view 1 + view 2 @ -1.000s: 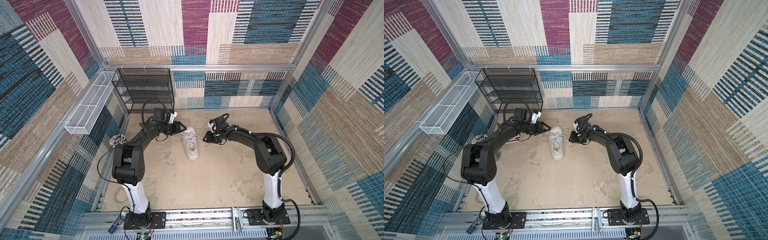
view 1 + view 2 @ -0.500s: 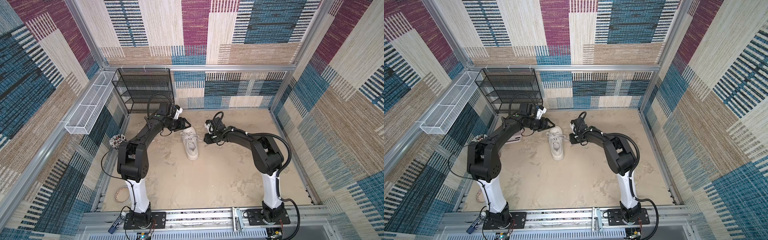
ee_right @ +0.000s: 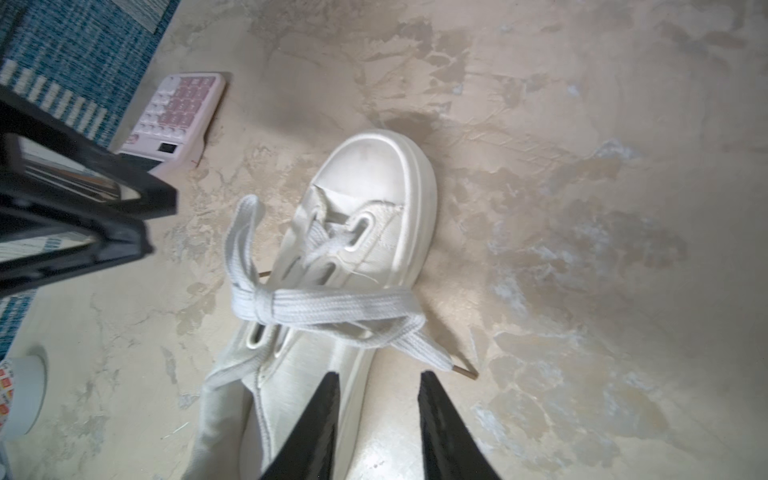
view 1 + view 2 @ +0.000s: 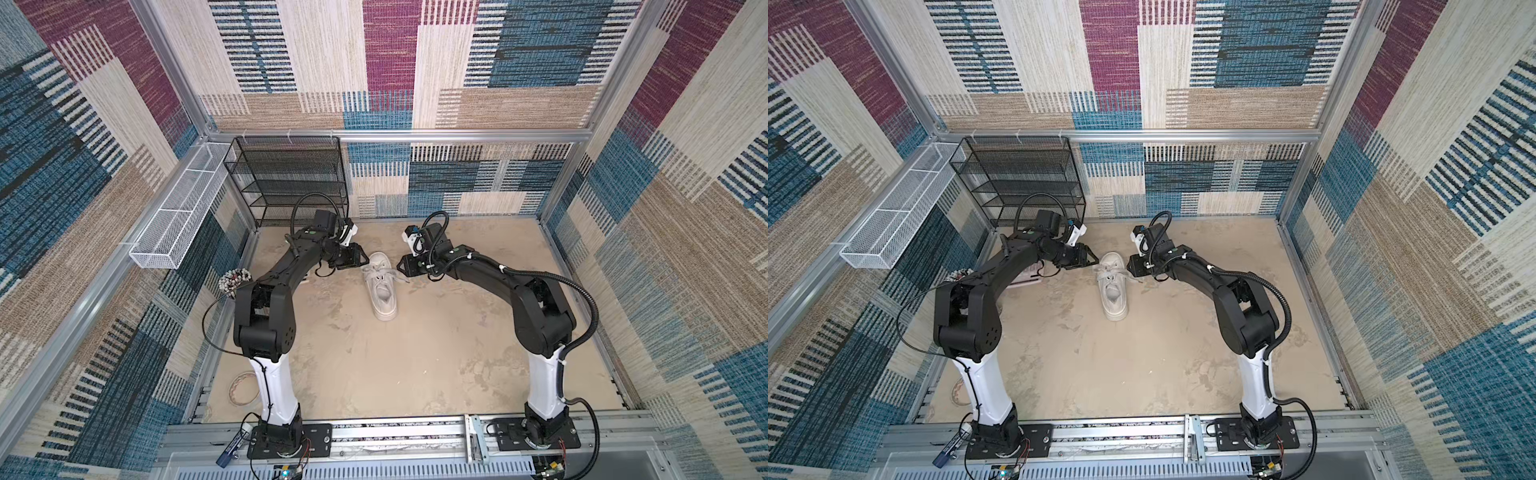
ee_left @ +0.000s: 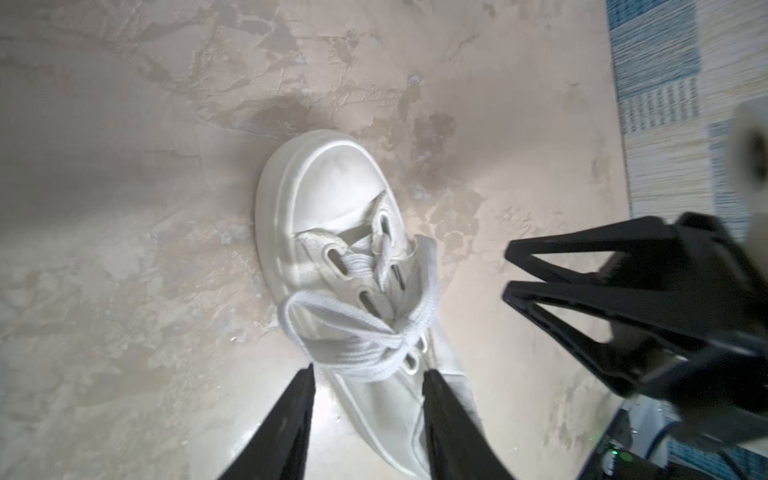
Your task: Tie the shoes
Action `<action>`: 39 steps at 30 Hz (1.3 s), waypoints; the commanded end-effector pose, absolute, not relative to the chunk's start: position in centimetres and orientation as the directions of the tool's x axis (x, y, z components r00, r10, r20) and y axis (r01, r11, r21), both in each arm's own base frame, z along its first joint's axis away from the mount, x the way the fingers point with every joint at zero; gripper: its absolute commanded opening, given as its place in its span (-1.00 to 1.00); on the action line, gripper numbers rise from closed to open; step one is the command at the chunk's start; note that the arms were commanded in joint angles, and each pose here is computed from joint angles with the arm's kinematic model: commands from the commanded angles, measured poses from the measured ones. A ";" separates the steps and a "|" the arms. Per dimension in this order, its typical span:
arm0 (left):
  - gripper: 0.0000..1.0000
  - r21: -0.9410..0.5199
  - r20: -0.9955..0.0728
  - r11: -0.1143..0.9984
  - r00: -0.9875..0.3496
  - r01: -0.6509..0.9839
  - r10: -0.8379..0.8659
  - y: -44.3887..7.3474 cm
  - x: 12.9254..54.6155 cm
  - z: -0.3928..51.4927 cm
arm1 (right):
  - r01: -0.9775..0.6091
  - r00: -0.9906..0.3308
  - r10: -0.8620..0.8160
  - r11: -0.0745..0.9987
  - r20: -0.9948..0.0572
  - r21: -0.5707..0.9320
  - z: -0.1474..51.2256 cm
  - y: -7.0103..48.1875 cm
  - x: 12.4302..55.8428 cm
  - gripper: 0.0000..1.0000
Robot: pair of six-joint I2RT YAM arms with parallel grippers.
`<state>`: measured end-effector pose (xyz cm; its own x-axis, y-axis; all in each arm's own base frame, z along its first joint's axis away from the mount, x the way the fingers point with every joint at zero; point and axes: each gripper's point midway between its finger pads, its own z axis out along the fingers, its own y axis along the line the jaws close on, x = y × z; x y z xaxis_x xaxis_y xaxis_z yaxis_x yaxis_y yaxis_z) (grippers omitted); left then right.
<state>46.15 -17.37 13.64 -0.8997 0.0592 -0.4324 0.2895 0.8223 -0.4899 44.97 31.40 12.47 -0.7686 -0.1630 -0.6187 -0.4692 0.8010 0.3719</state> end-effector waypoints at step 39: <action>-1.00 -0.598 -0.379 0.770 -0.925 0.225 -0.024 -16.9 45.9 10.9 | -0.486 -0.850 -0.193 0.644 -0.490 0.590 11.5 40.5 43.1 -0.90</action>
<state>45.73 -17.28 10.10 -0.9341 -0.0290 -0.3558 0.2127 0.7552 -0.6201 42.65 40.52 11.59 -0.8495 -0.2055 -0.4859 -0.4941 0.6328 0.5962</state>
